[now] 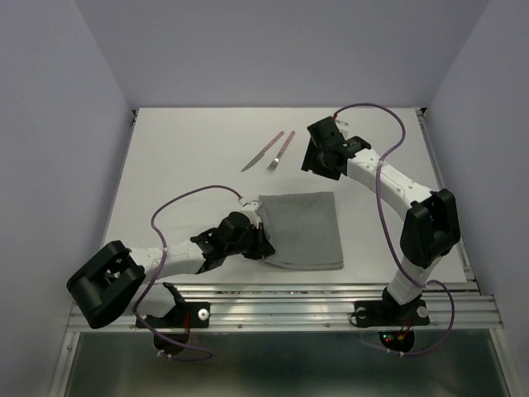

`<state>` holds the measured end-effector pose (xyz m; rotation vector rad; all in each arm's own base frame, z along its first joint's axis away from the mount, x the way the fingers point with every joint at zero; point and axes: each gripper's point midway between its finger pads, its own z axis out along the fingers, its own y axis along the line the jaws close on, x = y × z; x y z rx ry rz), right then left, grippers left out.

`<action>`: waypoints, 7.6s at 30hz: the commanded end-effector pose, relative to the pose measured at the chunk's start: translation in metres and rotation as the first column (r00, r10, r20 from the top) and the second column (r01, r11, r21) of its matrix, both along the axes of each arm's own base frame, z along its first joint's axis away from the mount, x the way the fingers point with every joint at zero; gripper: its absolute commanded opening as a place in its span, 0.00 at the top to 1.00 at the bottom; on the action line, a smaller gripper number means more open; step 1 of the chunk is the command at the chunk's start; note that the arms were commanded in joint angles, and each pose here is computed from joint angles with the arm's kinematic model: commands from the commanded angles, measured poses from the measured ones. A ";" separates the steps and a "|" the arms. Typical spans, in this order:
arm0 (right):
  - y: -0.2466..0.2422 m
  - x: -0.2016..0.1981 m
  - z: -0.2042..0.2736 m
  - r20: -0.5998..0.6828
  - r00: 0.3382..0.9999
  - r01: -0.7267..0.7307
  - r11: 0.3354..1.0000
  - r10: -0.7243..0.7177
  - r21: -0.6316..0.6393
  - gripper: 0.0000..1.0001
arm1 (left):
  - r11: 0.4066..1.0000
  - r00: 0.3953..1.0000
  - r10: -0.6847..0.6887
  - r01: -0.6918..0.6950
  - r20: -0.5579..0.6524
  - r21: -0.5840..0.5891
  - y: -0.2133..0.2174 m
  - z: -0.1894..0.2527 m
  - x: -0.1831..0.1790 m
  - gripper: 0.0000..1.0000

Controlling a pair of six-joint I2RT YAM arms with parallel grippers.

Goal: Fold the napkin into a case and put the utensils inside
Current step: Turn over the lower triangle-folded napkin at the center of the board, then smooth out the lower triangle-folded napkin at the center of the board, then pick up the lower triangle-folded napkin from the center of the board.

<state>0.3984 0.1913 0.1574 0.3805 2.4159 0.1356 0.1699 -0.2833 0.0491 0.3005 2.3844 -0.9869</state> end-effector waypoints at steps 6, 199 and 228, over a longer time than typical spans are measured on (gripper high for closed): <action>-0.005 -0.005 -0.001 0.020 1.000 0.020 1.000 -0.020 0.003 0.32 | 0.987 0.987 0.160 -0.160 0.014 -0.025 0.029 0.002 0.014 1.00; -0.040 -0.029 -0.141 -0.137 0.982 -0.115 0.984 0.133 0.133 0.83 | 0.994 0.996 0.061 -0.054 -0.071 0.093 -0.098 0.025 0.190 1.00; -0.062 -0.032 -0.119 -0.118 0.992 -0.035 0.998 0.041 0.045 0.35 | 0.999 0.995 0.004 -0.001 -0.103 0.034 -0.117 0.033 0.194 1.00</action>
